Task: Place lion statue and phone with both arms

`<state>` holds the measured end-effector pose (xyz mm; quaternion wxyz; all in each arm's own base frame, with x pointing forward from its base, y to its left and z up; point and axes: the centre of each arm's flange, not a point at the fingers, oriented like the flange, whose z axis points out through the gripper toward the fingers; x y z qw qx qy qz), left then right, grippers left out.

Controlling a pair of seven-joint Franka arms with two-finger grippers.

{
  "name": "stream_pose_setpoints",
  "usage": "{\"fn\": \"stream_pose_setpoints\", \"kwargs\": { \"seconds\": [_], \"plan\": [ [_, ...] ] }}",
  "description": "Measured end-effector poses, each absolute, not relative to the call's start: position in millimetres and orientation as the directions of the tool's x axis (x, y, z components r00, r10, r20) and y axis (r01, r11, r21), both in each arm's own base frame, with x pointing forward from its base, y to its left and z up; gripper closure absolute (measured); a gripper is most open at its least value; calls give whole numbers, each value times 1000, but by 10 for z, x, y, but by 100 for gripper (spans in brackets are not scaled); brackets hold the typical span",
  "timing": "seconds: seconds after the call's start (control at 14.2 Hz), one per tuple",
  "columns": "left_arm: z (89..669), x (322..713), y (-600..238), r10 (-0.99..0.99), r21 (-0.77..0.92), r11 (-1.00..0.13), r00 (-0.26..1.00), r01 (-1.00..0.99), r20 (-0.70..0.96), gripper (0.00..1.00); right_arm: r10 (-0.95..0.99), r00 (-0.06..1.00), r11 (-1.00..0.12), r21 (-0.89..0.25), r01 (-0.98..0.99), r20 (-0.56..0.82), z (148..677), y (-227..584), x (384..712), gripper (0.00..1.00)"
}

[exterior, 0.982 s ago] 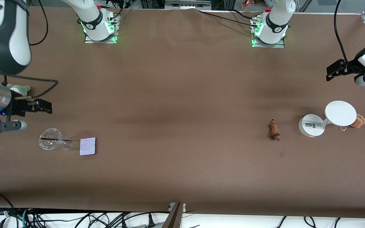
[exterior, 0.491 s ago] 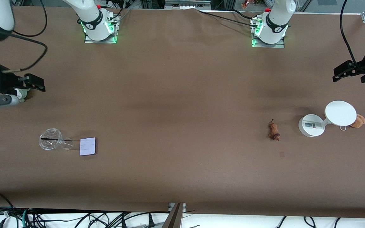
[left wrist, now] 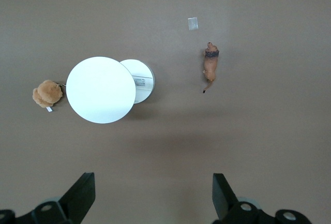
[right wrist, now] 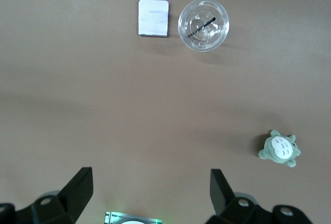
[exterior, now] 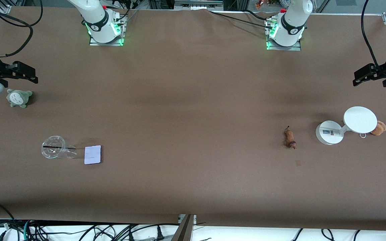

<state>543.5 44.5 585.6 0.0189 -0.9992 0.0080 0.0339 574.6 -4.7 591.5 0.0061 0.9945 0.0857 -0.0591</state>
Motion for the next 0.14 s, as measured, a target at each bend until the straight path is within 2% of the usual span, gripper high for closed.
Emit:
{"fn": "stream_pose_setpoints", "kwargs": {
  "seconds": [0.14],
  "plan": [
    [5870,5428,442,3,-38,-999,997,0,-72,0,180,976,-983,2,182,-119,5882,14,5802,0]
  ]
}}
